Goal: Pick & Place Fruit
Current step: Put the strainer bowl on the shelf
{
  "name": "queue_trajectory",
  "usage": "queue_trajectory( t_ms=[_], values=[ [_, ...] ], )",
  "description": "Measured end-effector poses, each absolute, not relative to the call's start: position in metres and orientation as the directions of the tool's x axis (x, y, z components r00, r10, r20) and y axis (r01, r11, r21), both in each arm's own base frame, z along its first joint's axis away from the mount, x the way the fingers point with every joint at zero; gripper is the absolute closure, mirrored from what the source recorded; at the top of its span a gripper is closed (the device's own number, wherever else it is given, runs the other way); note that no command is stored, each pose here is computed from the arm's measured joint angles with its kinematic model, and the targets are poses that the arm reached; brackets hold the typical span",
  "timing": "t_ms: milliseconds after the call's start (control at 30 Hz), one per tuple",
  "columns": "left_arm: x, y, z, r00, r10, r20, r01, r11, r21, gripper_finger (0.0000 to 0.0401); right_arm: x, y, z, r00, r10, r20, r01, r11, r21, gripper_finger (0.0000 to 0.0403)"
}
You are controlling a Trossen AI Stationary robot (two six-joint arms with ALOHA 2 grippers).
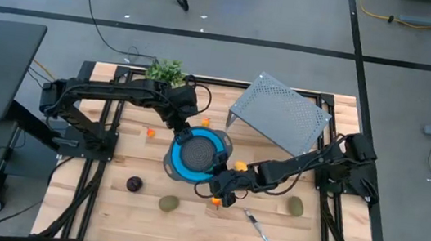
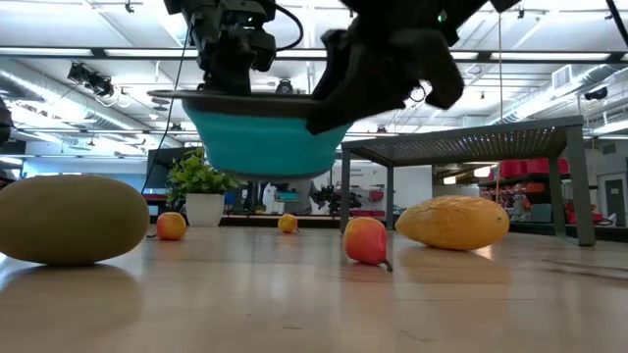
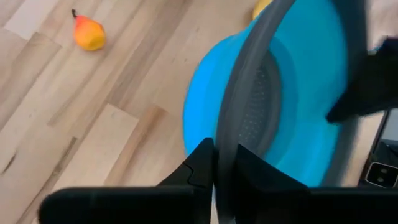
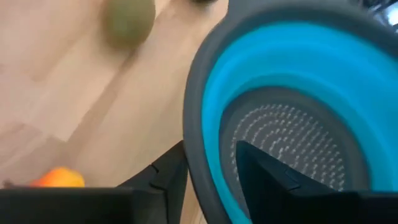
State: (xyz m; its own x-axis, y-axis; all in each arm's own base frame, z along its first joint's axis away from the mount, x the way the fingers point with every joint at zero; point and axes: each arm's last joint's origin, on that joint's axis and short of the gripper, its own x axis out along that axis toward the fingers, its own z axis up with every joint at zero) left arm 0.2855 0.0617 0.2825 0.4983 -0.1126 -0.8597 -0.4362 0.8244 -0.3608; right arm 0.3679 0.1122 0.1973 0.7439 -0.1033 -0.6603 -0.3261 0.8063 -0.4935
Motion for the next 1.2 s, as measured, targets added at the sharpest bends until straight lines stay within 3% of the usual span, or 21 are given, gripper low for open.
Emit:
queue_trajectory(
  t_ms=[233, 467, 833, 1033, 1200],
  values=[
    [0.286, 0.063, 0.283, 0.498, -0.082, -0.863, -0.433, 0.839, -0.329, 0.038, 0.37, 0.112, 0.197, 0.759, -0.202, -0.619, -0.297, 0.739, -0.605, 0.0265],
    [0.291, 0.064, 0.276, 0.493, -0.099, -0.864, -0.438, 0.83, -0.345, 0.0371, 0.367, 0.117, 0.196, 0.752, -0.209, -0.625, -0.361, 0.663, -0.656, 0.0265],
    [0.306, 0.065, 0.257, 0.464, -0.172, -0.869, -0.411, 0.827, -0.383, 0.038, 0.362, 0.117, 0.189, 0.699, -0.178, -0.693, -0.396, 0.71, -0.582, 0.0274],
    [0.306, 0.065, 0.257, 0.465, -0.183, -0.866, -0.407, 0.825, -0.392, 0.0353, 0.36, 0.122, 0.189, 0.702, -0.139, -0.699, -0.415, 0.717, -0.56, 0.0303],
    [0.307, 0.065, 0.258, 0.474, -0.175, -0.863, -0.405, 0.827, -0.391, 0.0364, 0.361, 0.122, 0.189, 0.703, -0.137, -0.698, -0.425, 0.706, -0.566, 0.0336]
  ],
)
